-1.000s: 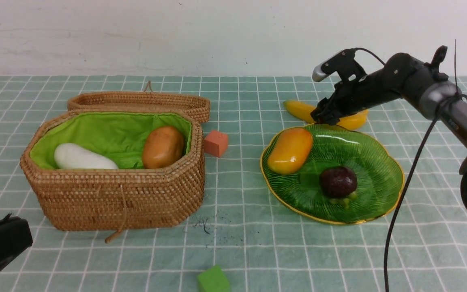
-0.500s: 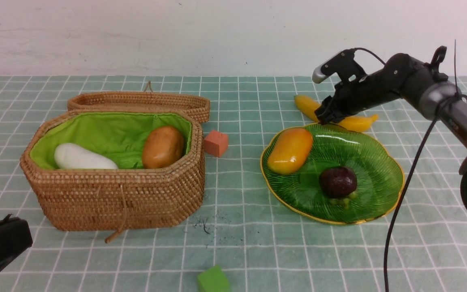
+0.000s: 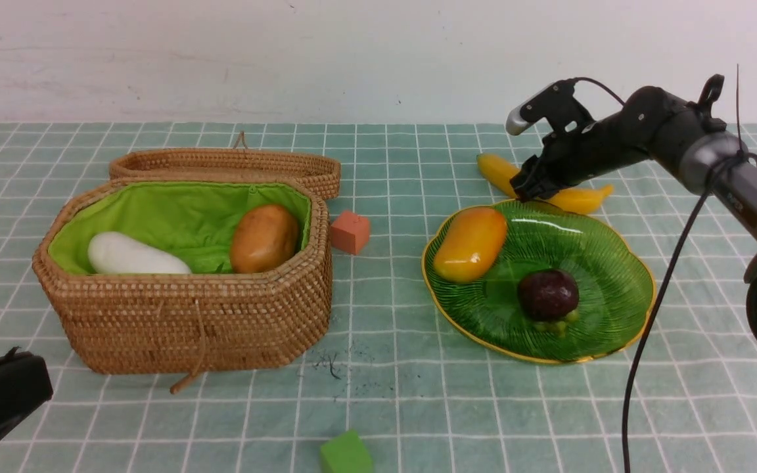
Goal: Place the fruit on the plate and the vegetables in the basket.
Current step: Use the right arm to grab a banana and put it into the right plate
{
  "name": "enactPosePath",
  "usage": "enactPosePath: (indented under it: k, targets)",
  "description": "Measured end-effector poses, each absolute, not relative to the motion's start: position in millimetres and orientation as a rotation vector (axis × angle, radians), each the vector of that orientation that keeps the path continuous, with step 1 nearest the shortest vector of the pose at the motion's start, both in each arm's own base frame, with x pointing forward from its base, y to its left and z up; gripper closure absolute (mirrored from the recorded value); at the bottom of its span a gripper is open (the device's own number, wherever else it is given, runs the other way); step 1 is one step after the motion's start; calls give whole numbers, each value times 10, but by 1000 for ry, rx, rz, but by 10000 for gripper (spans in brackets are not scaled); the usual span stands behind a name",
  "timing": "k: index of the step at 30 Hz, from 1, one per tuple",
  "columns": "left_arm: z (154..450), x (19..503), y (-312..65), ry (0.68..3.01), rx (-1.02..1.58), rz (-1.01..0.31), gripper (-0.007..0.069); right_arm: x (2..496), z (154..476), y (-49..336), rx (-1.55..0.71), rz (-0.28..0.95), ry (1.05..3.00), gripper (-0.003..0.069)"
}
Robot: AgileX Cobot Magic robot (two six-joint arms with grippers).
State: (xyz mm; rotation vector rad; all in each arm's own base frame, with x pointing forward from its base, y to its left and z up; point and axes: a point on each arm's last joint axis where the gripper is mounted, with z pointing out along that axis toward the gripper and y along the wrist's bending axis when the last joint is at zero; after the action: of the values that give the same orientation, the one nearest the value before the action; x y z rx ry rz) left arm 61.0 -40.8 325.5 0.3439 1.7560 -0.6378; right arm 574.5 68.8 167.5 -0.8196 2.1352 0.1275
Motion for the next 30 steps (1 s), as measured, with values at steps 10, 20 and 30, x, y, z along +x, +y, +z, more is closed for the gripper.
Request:
enactPosePath:
  k: [10,20,30]
  targets:
    - [3255,610,-408,1756,344,-638,618,5731,1792,616,-764,147,2150,384]
    - [3255,610,-408,1756,344,-638,618,5694,1912,475,-738,164,2180,384]
    - [3255,610,-408,1756,344,-638,618,5673,1934,470,-680,192,2224,384]
